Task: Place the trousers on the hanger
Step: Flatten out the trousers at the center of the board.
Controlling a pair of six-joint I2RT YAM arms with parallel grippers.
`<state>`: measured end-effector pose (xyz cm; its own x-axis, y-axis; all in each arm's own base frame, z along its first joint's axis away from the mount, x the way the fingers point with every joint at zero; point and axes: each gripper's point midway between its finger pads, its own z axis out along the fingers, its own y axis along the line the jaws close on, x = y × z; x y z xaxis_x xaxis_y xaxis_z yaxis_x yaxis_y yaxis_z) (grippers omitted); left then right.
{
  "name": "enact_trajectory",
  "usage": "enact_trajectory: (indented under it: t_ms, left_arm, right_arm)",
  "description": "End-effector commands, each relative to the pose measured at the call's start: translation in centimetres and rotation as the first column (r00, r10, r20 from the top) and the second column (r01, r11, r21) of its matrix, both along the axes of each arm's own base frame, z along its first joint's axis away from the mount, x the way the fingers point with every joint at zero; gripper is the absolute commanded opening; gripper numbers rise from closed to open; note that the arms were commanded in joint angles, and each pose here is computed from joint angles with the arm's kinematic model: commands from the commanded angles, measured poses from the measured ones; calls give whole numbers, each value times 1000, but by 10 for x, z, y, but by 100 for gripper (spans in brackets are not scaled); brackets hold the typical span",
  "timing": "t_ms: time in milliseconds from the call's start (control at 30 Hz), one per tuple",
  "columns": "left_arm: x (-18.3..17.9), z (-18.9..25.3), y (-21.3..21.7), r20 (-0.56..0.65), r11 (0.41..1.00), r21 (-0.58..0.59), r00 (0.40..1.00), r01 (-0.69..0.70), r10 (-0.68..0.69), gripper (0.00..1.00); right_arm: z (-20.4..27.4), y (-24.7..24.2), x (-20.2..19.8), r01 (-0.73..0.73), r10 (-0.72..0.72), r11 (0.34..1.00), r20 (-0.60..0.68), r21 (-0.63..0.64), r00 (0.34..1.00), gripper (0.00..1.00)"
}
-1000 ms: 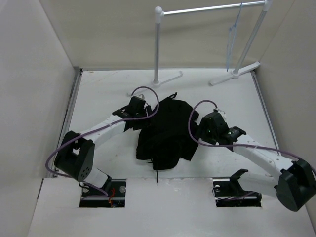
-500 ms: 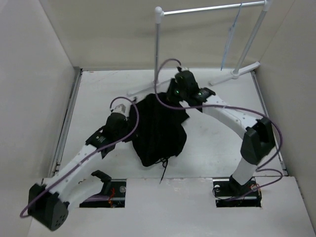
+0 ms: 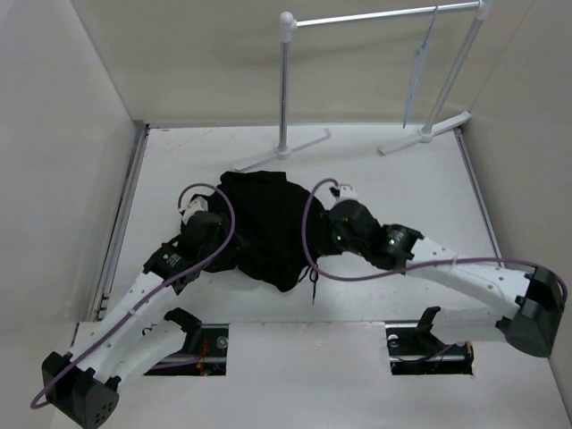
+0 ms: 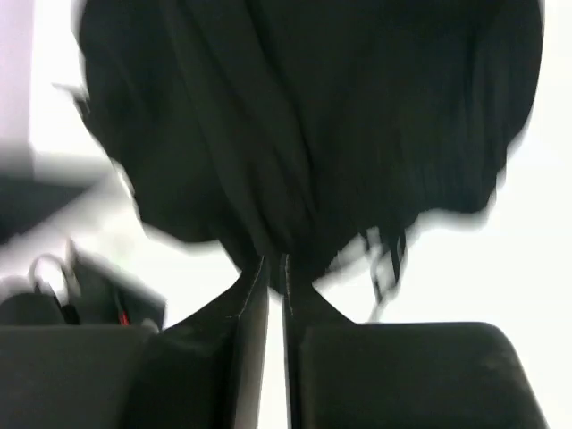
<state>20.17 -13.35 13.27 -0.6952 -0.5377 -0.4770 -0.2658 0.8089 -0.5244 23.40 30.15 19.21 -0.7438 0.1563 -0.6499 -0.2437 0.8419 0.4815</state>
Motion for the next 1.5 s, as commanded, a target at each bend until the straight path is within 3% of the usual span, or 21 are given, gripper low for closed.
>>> enact_trajectory:
  t_ms: [0,100,167,367,600,733,833,867,900,967,1033,1167,1467]
  left_arm:
    - [22,11,28,36,989,75,991,-130,128,56]
    - [35,3,43,9,978,94,982,-187,187,60]
    - [49,10,48,39,975,93,979,-203,200,60]
    - [109,52,56,175,970,102,964,-221,201,72]
    - [187,31,40,117,985,111,986,-133,120,79]
    - [222,0,45,56,981,146,991,-126,119,79]
    - [243,-25,37,-1,986,128,994,-105,106,77]
    - [249,-28,34,-6,987,120,994,-104,105,72]
    - [253,-28,30,0,987,120,995,-103,103,59]
    - [254,-18,28,38,984,124,992,-124,120,32]
    - [246,-1,37,84,976,138,984,-166,156,19]
    - [210,28,70,151,957,137,960,-255,234,11]
    - [117,148,119,366,923,51,867,-382,338,11]
  right_arm:
    - [-28,-17,-30,70,-66,997,-83,45,994,22]
    - [-60,-42,-21,177,-174,984,-109,17,979,65]
    - [-70,-49,-5,223,-215,973,-123,53,969,77]
    - [-81,-38,27,200,-185,973,-126,118,975,82]
    - [-79,-21,35,134,-121,982,-102,134,987,84]
    - [-92,-24,45,157,-146,982,-102,108,984,75]
    - [-95,-27,58,175,-166,980,-94,94,982,46]
    - [-91,-29,61,182,-175,979,-81,94,981,34]
    - [-85,-31,64,192,-187,976,-63,99,980,25]
    - [-69,-37,65,206,-204,972,-28,111,979,16]
    - [-51,-46,63,223,-226,968,12,117,974,12]
    - [-17,-67,53,241,-252,962,77,129,965,8]
    - [95,-112,-4,193,-233,962,211,191,949,7]
